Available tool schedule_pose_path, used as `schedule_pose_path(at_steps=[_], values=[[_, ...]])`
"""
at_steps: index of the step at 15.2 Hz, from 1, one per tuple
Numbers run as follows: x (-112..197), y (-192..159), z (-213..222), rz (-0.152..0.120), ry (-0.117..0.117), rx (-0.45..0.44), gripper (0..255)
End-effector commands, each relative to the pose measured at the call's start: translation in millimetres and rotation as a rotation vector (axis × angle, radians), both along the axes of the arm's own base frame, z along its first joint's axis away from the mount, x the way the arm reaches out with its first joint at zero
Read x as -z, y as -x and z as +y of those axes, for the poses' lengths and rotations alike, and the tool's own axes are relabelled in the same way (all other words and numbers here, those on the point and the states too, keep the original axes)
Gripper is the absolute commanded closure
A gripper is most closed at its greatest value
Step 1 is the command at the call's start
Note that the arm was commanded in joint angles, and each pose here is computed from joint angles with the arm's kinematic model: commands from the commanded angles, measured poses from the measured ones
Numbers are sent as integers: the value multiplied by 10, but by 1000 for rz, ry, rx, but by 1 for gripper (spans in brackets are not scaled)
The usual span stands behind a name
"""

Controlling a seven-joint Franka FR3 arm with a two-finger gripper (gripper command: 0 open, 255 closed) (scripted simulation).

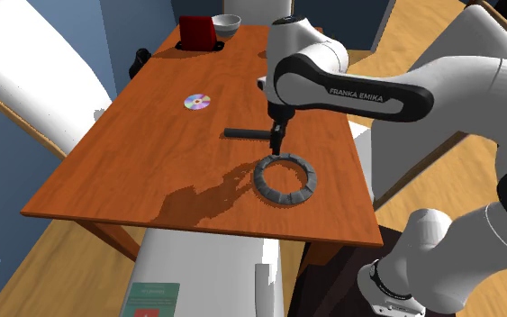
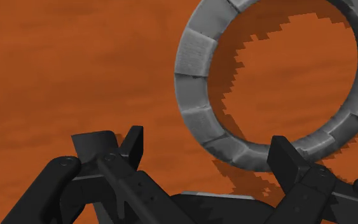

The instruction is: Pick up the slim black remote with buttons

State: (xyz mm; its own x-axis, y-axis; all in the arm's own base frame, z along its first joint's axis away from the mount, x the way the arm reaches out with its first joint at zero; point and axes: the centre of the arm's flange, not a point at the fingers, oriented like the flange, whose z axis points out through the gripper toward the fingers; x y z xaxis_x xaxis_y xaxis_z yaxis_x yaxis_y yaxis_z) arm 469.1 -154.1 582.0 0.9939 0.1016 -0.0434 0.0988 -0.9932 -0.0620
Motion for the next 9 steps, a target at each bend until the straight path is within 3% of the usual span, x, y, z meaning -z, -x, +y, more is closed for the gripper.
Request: schedule_pose_path(at_steps=[1,9], values=[[37,-193,-185,-7,-4,-24,0],[116,-1013,-809,-31,-24,-111,0]])
